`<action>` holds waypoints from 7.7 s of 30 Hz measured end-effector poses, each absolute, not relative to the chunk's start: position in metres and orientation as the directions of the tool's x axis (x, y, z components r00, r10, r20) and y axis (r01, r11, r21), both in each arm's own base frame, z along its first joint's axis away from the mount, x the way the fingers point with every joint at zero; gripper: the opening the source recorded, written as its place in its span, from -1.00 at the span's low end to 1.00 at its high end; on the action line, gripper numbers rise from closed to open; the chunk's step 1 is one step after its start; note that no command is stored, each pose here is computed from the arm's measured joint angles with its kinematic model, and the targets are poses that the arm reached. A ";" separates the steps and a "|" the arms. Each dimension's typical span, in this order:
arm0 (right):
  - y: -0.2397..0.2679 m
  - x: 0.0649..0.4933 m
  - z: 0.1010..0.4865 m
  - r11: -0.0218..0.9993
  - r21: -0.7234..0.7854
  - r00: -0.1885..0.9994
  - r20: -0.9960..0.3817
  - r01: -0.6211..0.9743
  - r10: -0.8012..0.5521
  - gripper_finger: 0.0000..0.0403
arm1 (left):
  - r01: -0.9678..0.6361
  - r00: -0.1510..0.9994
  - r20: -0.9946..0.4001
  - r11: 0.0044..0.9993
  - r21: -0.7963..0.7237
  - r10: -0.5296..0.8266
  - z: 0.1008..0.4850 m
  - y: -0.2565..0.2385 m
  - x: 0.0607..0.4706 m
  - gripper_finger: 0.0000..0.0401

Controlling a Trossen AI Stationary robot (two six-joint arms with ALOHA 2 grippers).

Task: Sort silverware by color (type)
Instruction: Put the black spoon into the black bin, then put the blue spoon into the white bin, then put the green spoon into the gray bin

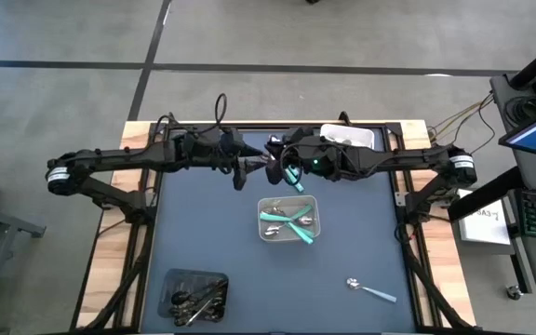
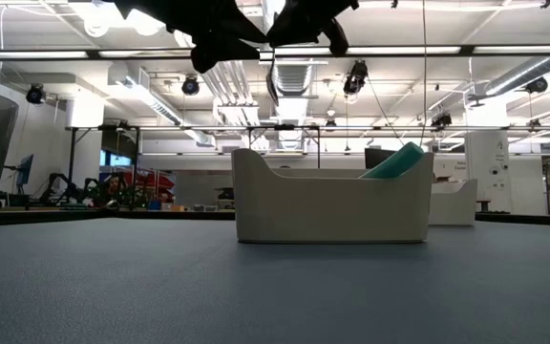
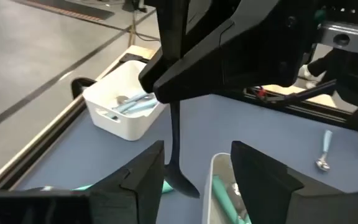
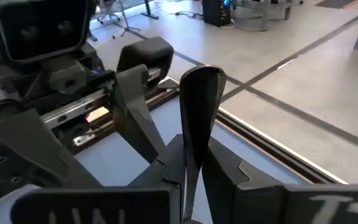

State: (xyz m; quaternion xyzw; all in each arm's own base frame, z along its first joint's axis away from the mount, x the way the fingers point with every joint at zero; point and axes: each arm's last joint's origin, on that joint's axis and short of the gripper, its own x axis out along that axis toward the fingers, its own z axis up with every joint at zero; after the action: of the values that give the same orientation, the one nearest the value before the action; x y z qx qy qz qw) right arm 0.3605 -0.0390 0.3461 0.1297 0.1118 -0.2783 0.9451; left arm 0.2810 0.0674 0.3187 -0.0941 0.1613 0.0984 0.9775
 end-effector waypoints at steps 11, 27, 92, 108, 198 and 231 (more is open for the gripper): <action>-0.040 0.377 0.341 0.868 0.185 0.880 -0.221 0.461 -0.420 -0.87 | -0.277 0.917 -0.332 0.951 -0.134 0.220 0.317 0.069 0.284 -0.12; -0.040 0.379 0.338 0.860 0.210 0.879 -0.218 0.466 -0.423 -0.86 | -0.367 0.857 -0.427 0.924 -0.113 0.288 0.308 0.070 0.278 -0.96; 0.049 0.236 0.268 0.924 0.136 0.268 -0.963 0.358 0.037 -0.37 | -0.667 0.226 -0.840 0.549 -0.503 -0.494 0.242 -0.190 0.203 -0.88; 0.112 0.189 0.216 0.772 0.229 -0.069 -0.941 0.593 0.332 -0.37 | -0.480 0.442 -0.784 0.624 -0.617 -0.436 0.251 -0.170 0.230 -0.74; -0.104 0.195 0.248 0.661 -0.227 0.309 -0.746 0.715 -0.589 -0.88 | -0.658 0.715 -0.595 0.641 -0.396 0.367 0.257 -0.111 0.260 -0.74; -0.171 0.235 0.262 0.620 0.139 0.487 -0.756 0.772 -0.436 -0.35 | -0.499 0.677 -0.699 0.841 -0.208 0.230 0.237 0.122 0.293 -0.74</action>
State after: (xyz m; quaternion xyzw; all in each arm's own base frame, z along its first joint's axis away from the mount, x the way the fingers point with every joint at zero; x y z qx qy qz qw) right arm 0.2346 -0.1712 0.2619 0.2386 0.3514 -0.3644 0.8287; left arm 0.2928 0.1220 0.2368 -0.1948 0.3461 0.2037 0.8949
